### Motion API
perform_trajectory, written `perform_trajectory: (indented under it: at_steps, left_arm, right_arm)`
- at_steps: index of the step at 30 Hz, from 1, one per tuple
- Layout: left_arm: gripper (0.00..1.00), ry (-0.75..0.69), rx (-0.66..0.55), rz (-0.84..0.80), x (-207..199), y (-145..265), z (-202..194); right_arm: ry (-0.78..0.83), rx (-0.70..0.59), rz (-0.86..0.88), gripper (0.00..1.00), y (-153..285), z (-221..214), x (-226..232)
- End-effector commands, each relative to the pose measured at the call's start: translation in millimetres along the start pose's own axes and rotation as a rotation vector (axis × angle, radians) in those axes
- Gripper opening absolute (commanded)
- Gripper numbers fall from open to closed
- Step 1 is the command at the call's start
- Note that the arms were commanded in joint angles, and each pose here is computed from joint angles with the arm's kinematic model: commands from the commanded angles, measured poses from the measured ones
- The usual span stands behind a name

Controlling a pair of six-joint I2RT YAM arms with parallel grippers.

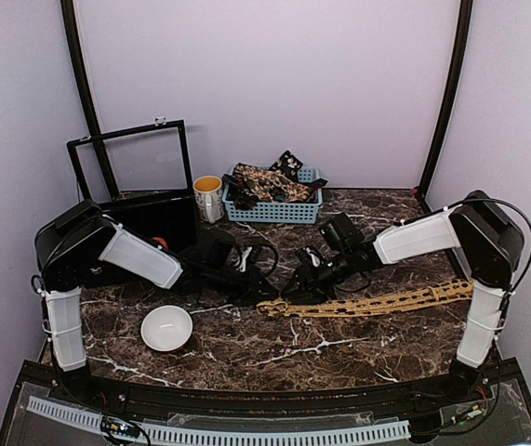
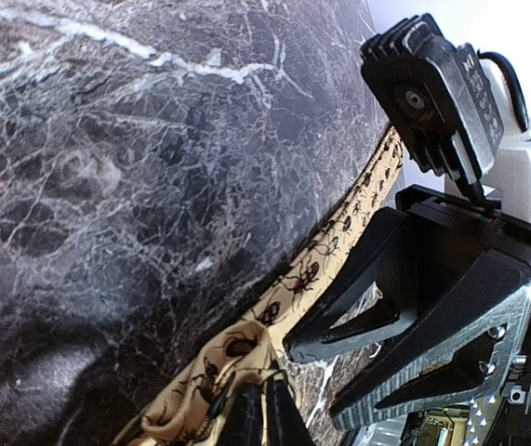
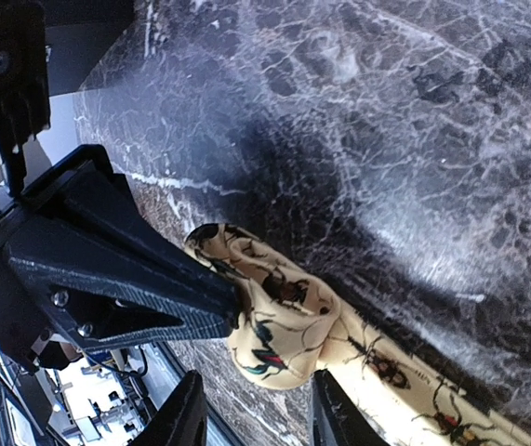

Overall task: Roll the ties
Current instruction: Roll the tie at the center of the board.

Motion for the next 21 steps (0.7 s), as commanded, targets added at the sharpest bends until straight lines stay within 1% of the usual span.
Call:
perform_trajectory:
  at_steps: [1,4,6,8,11,13,15,18,19,21]
  left_arm:
    - [0.04,-0.008,0.018,-0.014,-2.5,-3.5,-2.8]
    - [0.04,-0.006,0.021,-0.009,-1.4,-3.8,-3.2]
    - [0.04,-0.010,0.021,-0.011,-2.6,-3.4,-2.7]
    - [0.03,-0.020,0.016,-0.012,-5.1,-2.1,-1.2]
    - [0.03,-0.051,0.003,0.001,-9.0,2.6,1.8]
    - [0.07,-0.098,-0.013,0.025,-13.3,8.2,6.4]
    - [0.15,-0.163,-0.028,0.058,-18.8,16.4,10.8]
    - [0.31,-0.300,-0.057,0.108,-32.5,34.0,18.5]
    - [0.40,-0.347,-0.064,0.124,-36.3,39.9,20.1]
    - [0.65,-0.457,-0.073,0.150,-41.0,51.4,20.1]
  right_arm:
    - [-0.004,0.002,-0.027,0.38,-7.0,7.9,-4.5]
    - [-0.007,0.016,-0.041,0.37,-12.2,8.7,-5.4]
    - [-0.004,0.032,-0.063,0.34,-15.4,7.0,-7.6]
    - [-0.001,0.042,-0.087,0.27,-17.1,4.2,-12.7]
    - [-0.005,0.045,-0.108,0.14,-17.3,0.5,-19.2]
    - [-0.006,0.047,-0.121,0.06,-16.2,-1.8,-22.4]
    - [-0.001,0.043,-0.126,0.01,-14.7,-2.6,-23.4]
    - [0.014,0.037,-0.112,0.00,-13.8,-2.3,-20.6]
    - [0.018,0.032,-0.109,0.00,-13.2,-1.3,-19.7]
    - [0.028,0.026,-0.099,0.00,-12.0,0.3,-16.5]
Point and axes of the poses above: each gripper's point midway between its finger pads, its own y axis back along the fingers, its own x axis along the line the jaws close on, z = x × y, the point moved 2 cm from there along y, back along the fingers, and after that the axes turned 3 degrees about y, right-handed, at the moved point
